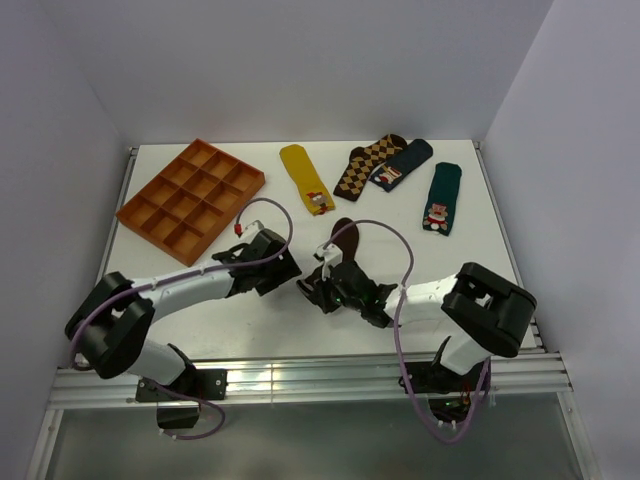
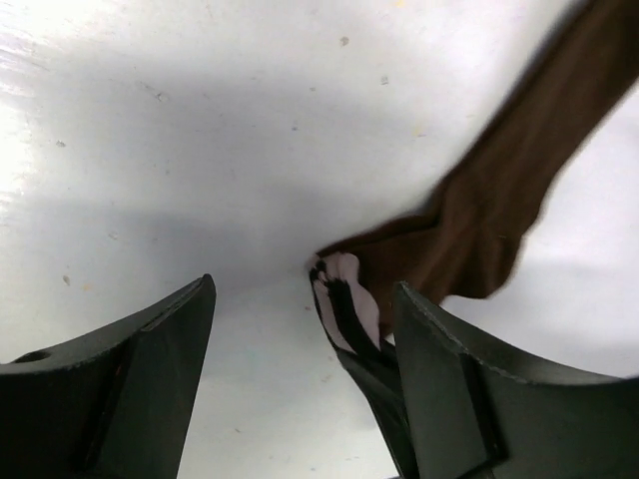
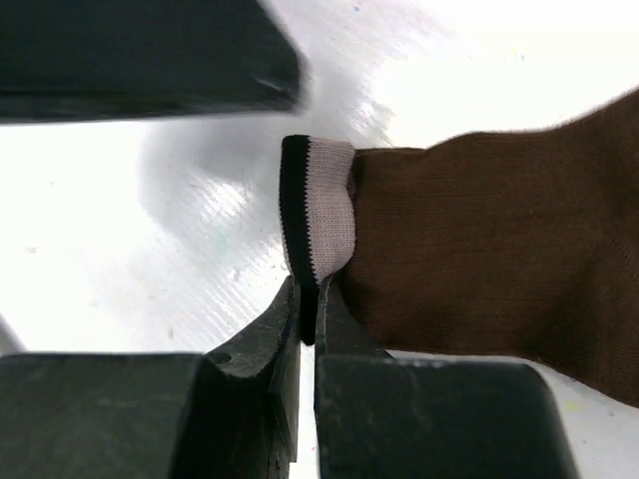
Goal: Roll the socks
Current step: Roll the sock at the center of the board.
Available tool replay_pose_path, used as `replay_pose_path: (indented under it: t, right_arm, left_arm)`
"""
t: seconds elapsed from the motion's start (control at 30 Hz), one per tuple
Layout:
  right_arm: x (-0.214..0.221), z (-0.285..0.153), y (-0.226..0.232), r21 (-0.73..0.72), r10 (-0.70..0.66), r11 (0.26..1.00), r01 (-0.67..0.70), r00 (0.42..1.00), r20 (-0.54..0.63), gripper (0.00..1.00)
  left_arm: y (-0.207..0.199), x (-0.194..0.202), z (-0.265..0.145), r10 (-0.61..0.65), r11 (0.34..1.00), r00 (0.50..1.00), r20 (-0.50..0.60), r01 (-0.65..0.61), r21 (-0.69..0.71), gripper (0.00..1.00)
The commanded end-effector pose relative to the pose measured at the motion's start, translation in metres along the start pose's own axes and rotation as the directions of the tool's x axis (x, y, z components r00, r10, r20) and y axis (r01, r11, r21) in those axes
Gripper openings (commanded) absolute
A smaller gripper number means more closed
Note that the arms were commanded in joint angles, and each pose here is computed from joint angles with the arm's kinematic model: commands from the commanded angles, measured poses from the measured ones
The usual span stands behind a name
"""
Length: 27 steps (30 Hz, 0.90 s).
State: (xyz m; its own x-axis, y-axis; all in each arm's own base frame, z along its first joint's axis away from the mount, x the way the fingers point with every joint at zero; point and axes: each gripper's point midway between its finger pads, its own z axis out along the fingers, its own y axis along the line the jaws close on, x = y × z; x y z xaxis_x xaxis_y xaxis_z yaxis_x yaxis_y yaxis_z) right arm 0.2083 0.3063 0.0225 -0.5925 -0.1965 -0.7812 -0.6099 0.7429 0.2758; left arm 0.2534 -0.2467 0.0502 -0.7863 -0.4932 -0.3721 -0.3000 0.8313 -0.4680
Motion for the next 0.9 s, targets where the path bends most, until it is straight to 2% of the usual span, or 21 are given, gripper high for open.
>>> replay_pose_path:
  t: [0.0,0.2,0.27,0.47,0.87]
  right_arm:
    - [-0.002,-0.008,0.018,-0.143,0.164,0.975,-0.169,0.985,-0.044,0.00]
    - [-0.013,-0.017,0.016,-0.228,0.368,0.901,-0.370,0.928,-0.052,0.00]
    - [-0.020,-0.019,0.015,-0.263,0.420,0.871,-0.415,0.907,-0.040,0.00]
    - [-0.008,-0.021,0.009,-0.312,0.601,0.733,-0.604,0.790,-0.119,0.00]
    - [0.019,-0.013,-0.004,-0.234,0.707,0.635,-0.736,0.676,-0.207,0.00]
  left_arm:
    - [-0.019,-0.019,-0.015,-0.108,0.988,0.990,0.087,0.097,0.121,0.76]
    - [-0.023,-0.022,-0.034,-0.190,0.953,0.976,0.103,0.159,0.257,0.76]
    - [-0.019,-0.017,-0.033,-0.190,0.952,0.978,0.088,0.162,0.259,0.75]
    - [-0.027,-0.004,-0.024,-0.160,0.948,0.986,0.042,0.142,0.285,0.73]
    - [-0.025,0.035,-0.004,-0.129,0.961,0.991,-0.042,0.135,0.239,0.69]
